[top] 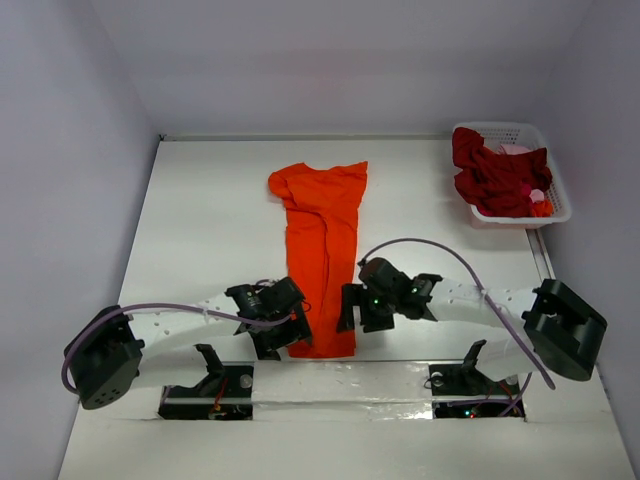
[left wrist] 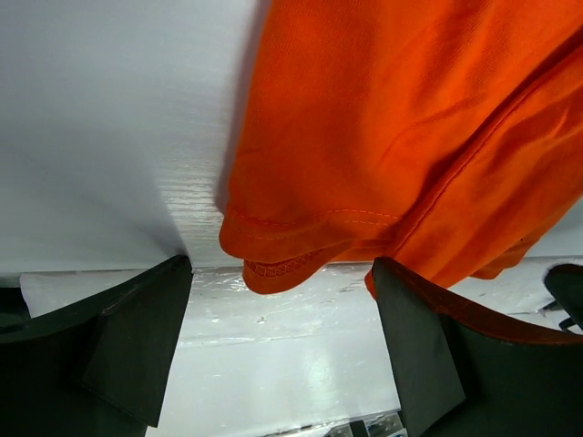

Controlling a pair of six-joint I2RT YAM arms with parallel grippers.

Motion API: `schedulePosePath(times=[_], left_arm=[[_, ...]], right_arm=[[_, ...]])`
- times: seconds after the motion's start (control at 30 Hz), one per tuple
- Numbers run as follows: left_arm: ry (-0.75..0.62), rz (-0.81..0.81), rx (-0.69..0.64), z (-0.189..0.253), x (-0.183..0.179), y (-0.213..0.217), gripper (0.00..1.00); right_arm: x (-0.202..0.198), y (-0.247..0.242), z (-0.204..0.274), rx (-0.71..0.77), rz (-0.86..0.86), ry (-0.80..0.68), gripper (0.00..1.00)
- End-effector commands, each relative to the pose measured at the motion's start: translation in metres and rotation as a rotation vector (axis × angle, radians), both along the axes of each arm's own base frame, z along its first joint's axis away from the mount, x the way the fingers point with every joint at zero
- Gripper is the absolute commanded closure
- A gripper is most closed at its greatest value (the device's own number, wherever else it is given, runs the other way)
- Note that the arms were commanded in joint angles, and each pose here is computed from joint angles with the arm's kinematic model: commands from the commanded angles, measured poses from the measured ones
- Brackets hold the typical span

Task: Fold and stack the t-shirts
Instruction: Grab the bottom of the folded rectangular tshirt with both arms

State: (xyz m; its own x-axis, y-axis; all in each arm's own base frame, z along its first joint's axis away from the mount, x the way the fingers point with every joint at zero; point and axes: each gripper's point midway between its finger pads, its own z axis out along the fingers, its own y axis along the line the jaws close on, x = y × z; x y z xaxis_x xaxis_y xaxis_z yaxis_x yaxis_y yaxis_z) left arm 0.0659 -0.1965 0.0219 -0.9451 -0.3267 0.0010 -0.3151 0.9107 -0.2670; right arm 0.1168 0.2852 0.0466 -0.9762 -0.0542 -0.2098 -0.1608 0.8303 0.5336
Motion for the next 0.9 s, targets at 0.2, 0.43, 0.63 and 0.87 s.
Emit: schedulePosePath(times=[0.2, 0.43, 0.63, 0.87], left_arm=[[-0.026, 0.039, 0.007, 0.006, 0.005, 0.001, 0.22], [-0.036, 0.042, 0.028, 0.005, 0.009, 0.001, 0.22], [-0.037, 0.047, 0.028, 0.001, 0.009, 0.002, 0.26], [-0.035, 0.031, 0.015, 0.001, 0.010, -0.004, 0.64]], right_arm=[[-0.031, 0.000, -0.030, -0.037, 0.041, 0.056, 0.14], [-0.047, 0.008, -0.030, -0.064, 0.080, 0.050, 0.14], [-0.049, 0.003, -0.029, -0.050, 0.058, 0.054, 0.14], [-0.045, -0.004, -0.022, -0.050, 0.010, 0.031, 0.15]])
